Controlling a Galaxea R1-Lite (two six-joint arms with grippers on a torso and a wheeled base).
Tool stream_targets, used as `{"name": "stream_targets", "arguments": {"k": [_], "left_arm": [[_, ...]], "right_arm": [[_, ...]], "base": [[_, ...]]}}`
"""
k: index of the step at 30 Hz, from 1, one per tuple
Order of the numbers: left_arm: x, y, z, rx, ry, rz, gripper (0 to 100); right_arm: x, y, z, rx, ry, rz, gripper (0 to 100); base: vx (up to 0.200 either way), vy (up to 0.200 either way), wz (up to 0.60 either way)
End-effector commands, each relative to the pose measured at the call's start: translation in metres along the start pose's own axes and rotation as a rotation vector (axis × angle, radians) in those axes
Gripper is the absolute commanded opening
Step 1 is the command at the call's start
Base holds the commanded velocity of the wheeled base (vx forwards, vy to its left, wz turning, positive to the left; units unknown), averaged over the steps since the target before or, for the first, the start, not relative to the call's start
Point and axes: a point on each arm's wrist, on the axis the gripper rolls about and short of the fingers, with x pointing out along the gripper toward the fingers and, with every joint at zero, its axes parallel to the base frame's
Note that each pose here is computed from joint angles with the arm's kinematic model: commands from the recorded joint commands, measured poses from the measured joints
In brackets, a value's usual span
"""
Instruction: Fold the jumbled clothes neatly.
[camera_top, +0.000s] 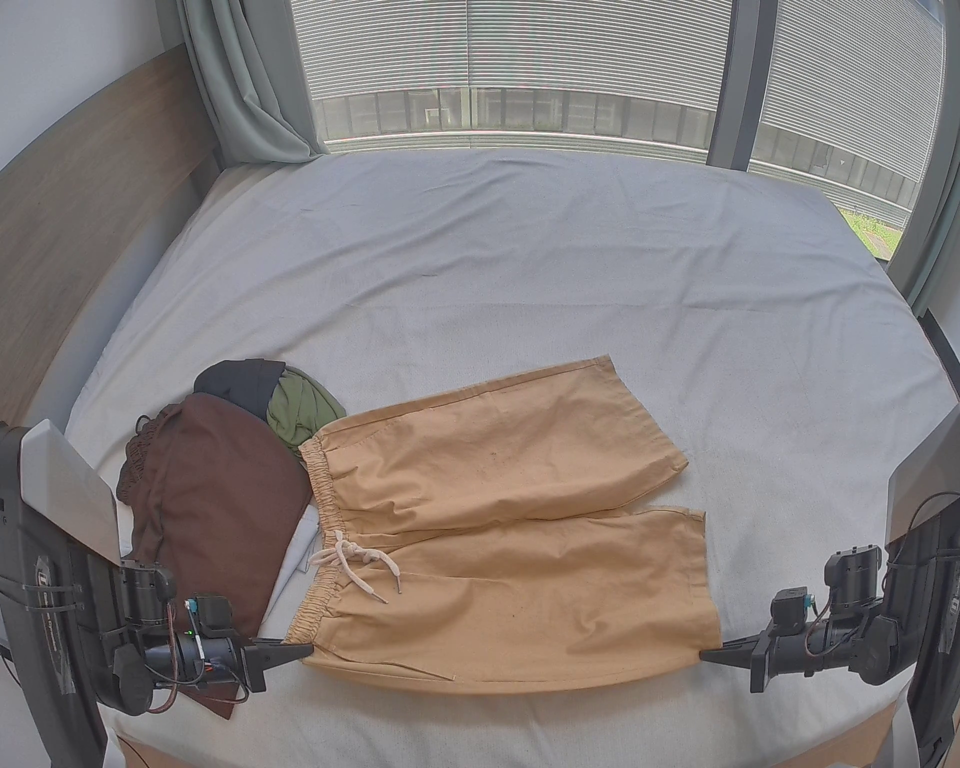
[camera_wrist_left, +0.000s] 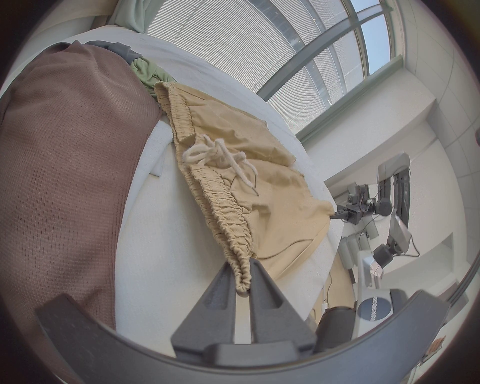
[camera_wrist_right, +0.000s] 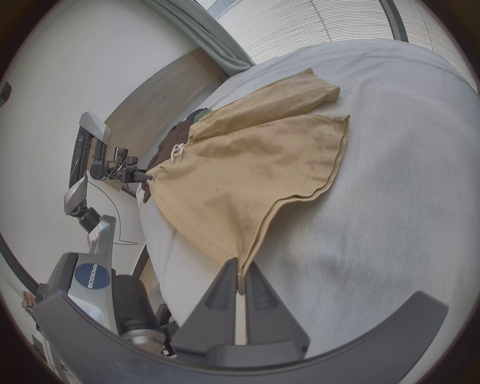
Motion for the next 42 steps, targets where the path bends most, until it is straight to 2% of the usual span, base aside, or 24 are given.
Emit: {"name": "stream_targets", "arguments": {"k": [1,6,22,26,42], "left_arm": [[0.001,-0.014,0.026,0.02,-0.078,-0.039,0],[0.001,-0.023,0.042,-0.018,-0.123,-0.059,0],[0.008,-0.016,0.059,0.031,-0.18,-0.063,0],[0.009,-0.015,0.063,0.019,-0.194,-0.067,0],[0.014,-0.01,0.077,-0.003,-0.25,-0.023,0]], "right_arm": [[0.0,0.005,0.01,0.007,-0.063,0.009,0],[0.001,0.014,0.023,0.034,-0.109,0.044,0],[-0.01,0.021,0.048,0.065,-0.215,0.053,0],[-0.014,0.024,0.054,0.074,-0.242,0.059,0],[-0.019,0.025,0.081,0.093,-0.345,0.078,0]], "base": [[0.0,0.0,0.0],[0.0,0.0,0.0],[0.0,0.0,0.0],[0.0,0.0,0.0],[0.0,0.0,0.0]]}}
